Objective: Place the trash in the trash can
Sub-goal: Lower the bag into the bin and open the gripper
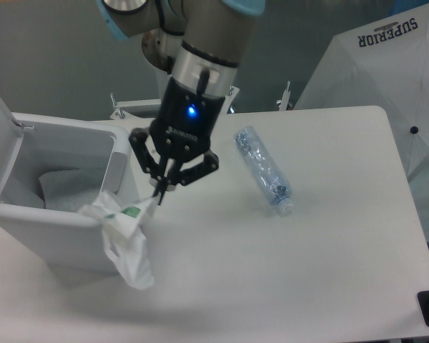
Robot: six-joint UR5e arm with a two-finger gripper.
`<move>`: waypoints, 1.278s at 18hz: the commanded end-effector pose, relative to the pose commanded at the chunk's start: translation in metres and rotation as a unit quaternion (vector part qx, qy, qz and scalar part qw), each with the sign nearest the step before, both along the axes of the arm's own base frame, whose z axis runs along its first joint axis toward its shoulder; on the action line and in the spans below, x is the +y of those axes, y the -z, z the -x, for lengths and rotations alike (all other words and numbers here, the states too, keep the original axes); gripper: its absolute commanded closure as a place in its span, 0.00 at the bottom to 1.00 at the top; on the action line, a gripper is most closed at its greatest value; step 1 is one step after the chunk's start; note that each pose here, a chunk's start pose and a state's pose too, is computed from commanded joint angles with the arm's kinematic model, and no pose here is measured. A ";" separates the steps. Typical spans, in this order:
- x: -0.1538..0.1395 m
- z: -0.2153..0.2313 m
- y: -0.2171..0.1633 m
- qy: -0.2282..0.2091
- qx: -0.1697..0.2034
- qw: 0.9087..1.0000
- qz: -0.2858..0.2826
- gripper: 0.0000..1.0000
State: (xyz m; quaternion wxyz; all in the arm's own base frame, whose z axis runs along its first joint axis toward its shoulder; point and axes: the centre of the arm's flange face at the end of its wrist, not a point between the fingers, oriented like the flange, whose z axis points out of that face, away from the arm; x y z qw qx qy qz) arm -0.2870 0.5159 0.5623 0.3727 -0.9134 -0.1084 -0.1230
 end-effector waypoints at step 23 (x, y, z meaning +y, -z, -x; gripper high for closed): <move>-0.011 -0.063 0.058 0.068 0.034 0.997 -0.007 0.00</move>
